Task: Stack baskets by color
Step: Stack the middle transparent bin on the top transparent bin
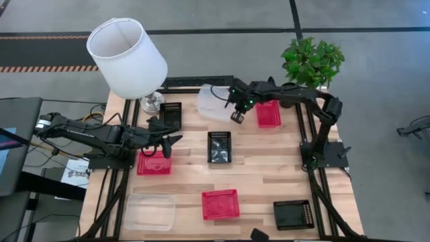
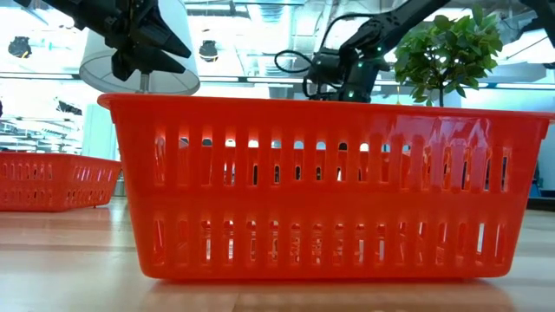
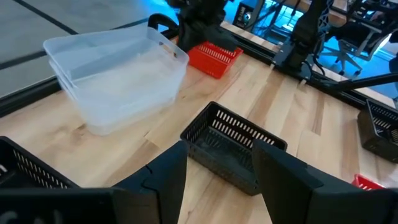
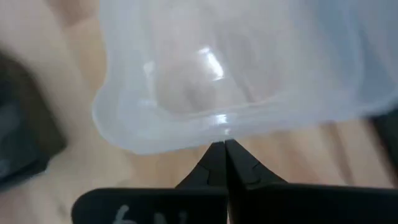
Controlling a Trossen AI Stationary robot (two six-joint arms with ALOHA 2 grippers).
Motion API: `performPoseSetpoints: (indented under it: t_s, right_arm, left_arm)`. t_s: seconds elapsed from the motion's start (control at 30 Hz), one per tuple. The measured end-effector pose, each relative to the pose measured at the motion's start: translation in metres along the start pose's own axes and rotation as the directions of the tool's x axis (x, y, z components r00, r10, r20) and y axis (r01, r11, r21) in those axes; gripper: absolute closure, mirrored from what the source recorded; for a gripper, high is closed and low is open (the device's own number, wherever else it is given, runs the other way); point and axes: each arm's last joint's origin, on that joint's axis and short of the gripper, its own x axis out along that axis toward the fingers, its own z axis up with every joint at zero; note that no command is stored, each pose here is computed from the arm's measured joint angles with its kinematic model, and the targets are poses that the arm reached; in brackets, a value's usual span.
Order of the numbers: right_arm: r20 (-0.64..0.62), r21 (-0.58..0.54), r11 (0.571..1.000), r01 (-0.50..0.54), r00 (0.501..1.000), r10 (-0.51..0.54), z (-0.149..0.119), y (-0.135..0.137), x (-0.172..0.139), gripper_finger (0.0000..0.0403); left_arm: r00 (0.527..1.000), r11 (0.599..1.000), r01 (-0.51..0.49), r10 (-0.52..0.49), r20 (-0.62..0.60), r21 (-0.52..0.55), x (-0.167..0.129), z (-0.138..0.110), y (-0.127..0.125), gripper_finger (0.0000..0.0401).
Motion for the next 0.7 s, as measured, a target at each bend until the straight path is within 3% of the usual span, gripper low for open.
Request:
performPoseSetpoints:
  t_s: [0.07,0.13,0.23,0.33,0.53,0.7]
  right_arm:
    - [-0.012,0.02,0.999,-0.035,0.999,0.035,0.0,-0.003,-0.006,0.04]
    - [-0.072,0.01,0.99,-0.141,0.987,0.142,-0.004,0.0,-0.015,0.04]
    - [-0.14,-0.053,0.939,-0.34,0.934,0.33,-0.01,0.02,-0.022,0.04]
    - [-0.129,-0.106,0.9,-0.423,0.903,0.41,-0.008,0.039,-0.022,0.0401]
    - [0.069,-0.121,0.93,-0.346,0.932,0.355,0.013,0.056,-0.013,0.0401]
    - [0.079,-0.107,0.961,-0.255,0.961,0.264,0.014,0.053,-0.008,0.0401]
  left_arm:
    - [1.0,1.0,0.0,0.0,0.0,-0.002,0.0,0.0,0.0,0.0232]
    - [1.0,1.0,0.0,0.0,-0.001,-0.01,0.0,0.0,0.0,0.0232]
    - [1.0,1.0,0.0,0.0,-0.001,-0.015,0.0,0.0,0.0,0.0232]
    - [1.0,1.0,-0.001,0.001,-0.001,-0.007,0.0,0.0,0.0,0.0232]
    - [1.0,1.0,-0.005,0.006,-0.005,0.009,0.0,-0.001,0.0,0.0232]
    - [1.0,1.0,-0.006,0.007,-0.009,0.012,0.0,-0.001,0.001,0.0232]
